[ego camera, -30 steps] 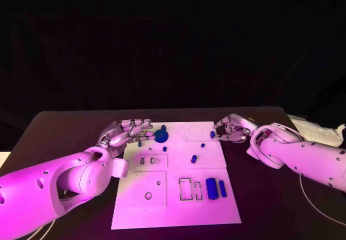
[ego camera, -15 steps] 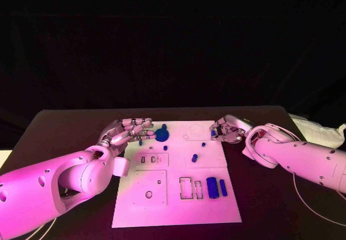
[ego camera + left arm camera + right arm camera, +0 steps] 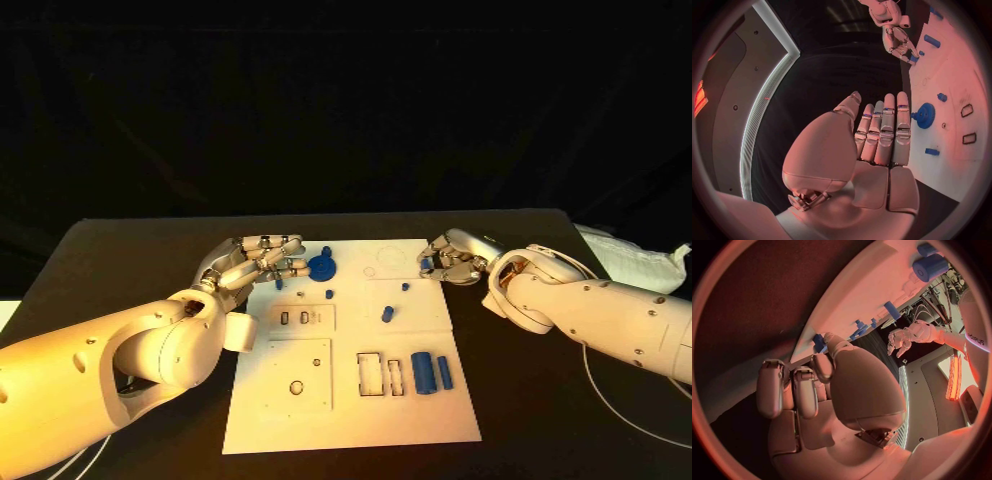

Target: Assemble the parts on the task board

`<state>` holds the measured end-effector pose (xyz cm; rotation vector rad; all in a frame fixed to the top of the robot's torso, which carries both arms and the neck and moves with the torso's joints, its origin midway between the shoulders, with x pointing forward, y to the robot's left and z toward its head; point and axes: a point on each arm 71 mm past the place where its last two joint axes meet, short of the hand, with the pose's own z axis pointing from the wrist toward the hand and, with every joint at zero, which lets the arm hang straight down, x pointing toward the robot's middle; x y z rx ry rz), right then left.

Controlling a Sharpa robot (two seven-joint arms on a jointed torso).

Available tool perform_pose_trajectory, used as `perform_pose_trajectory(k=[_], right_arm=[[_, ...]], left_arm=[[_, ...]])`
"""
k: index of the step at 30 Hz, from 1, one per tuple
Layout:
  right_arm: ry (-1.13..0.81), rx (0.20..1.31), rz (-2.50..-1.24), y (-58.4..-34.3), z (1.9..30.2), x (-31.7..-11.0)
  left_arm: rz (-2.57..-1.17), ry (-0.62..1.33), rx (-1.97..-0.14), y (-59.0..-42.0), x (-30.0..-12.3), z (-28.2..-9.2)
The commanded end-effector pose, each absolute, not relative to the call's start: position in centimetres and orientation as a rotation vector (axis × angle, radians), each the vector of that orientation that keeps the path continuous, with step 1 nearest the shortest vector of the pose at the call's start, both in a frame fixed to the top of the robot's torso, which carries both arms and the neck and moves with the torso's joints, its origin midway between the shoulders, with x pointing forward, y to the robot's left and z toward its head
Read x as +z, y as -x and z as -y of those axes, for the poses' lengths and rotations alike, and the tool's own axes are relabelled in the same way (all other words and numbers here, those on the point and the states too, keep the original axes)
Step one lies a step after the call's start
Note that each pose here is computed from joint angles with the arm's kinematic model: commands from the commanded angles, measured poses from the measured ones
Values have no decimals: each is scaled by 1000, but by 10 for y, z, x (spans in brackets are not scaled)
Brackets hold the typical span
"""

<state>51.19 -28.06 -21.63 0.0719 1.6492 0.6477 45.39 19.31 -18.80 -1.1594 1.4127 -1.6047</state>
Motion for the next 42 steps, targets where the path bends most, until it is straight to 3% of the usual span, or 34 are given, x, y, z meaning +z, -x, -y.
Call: perform_pose_trajectory(k=[1,13,21,32,42], right_arm=[[-46,659,-1680,-511,278,-220],[-56,623,-1667,-512,280,-219],[-124,664,-1638,-507,268,-210],[-161,752,-1612,-491,205,-180],[-76,848,-1668,-467,139,-181]], left_arm=[[-1419,1153,-1630,-453,-187,-191],[-1419,1154,-1628,-453,-187,-191],[-1419,1154,-1626,-453,-187,-192],[-1412,1172,-1622,-455,-188,-193],[-1389,1195,-1600,-460,-190,-201]])
